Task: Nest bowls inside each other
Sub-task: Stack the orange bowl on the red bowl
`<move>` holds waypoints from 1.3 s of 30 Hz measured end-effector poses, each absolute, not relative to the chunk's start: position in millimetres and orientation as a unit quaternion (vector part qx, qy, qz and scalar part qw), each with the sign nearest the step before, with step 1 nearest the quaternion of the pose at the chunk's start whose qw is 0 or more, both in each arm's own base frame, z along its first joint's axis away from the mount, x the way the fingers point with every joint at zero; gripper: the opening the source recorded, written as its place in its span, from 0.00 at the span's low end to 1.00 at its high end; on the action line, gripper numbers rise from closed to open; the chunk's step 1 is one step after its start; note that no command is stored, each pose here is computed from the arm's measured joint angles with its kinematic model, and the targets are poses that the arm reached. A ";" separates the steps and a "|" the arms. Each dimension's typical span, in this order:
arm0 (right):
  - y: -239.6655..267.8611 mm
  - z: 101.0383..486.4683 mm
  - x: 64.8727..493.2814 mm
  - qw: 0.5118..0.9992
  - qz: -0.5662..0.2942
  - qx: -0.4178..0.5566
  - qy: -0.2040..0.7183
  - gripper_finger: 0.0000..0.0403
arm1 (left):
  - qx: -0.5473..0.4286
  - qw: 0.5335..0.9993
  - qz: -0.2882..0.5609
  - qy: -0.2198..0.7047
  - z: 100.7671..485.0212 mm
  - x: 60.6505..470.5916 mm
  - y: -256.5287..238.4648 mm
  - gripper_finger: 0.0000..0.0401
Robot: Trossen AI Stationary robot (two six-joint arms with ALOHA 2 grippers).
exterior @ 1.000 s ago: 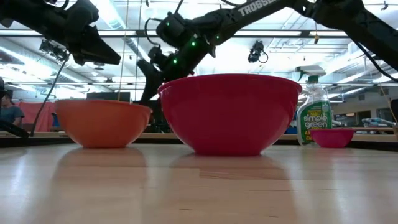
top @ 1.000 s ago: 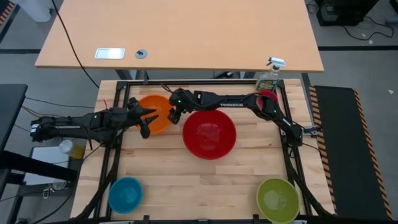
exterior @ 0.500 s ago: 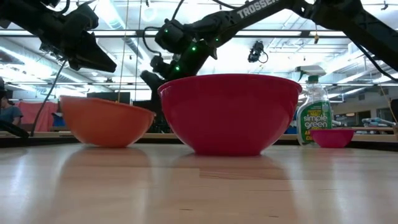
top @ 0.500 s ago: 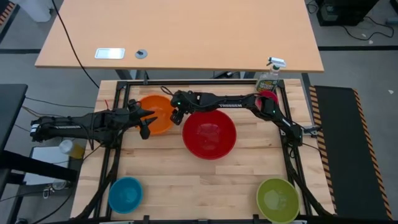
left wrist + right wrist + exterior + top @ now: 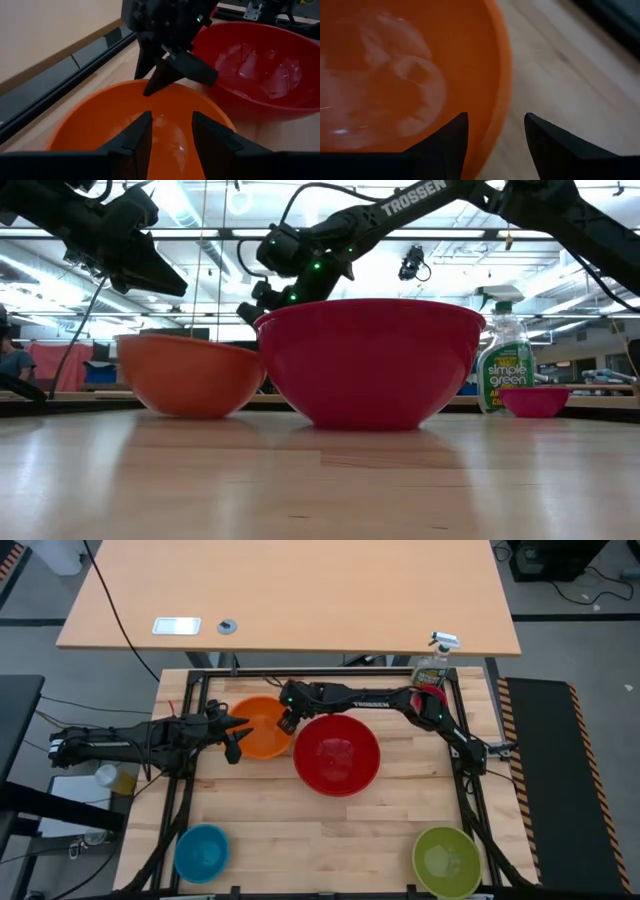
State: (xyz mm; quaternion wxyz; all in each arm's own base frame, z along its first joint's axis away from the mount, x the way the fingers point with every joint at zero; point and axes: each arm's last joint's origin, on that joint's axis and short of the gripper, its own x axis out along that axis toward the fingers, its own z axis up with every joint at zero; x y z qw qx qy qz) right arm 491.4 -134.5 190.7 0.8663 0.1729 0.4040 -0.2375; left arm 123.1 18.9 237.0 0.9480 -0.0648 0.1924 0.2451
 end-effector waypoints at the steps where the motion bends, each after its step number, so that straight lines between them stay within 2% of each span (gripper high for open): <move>1: -133.9 190.6 491.6 0.867 -0.228 0.178 0.405 0.50 | -0.065 0.948 0.245 0.193 237.0 123.2 18.9 0.35; 7: -128.9 190.9 493.7 0.872 -0.215 0.175 0.404 0.48 | -0.065 0.948 0.245 0.193 237.0 123.1 18.9 0.35; 10: -128.5 191.1 494.0 0.872 -0.215 0.174 0.403 0.43 | -0.065 0.948 0.245 0.193 237.0 123.1 18.9 0.35; 19: -133.0 193.1 495.6 0.879 -0.212 0.179 0.387 0.06 | -0.053 0.949 0.240 0.196 237.0 123.2 18.7 0.35; 27: -141.8 201.3 500.1 0.900 -0.176 0.196 0.348 0.10 | -0.028 0.969 0.199 0.146 261.4 112.4 13.7 0.35; 31: -141.3 211.2 501.8 0.909 -0.131 0.196 0.345 0.05 | -0.027 0.977 0.175 0.115 267.4 102.1 8.7 0.35; 39: -126.8 278.8 481.5 0.927 -0.068 0.175 0.325 0.06 | -0.029 0.990 0.133 0.045 277.9 77.5 2.8 0.35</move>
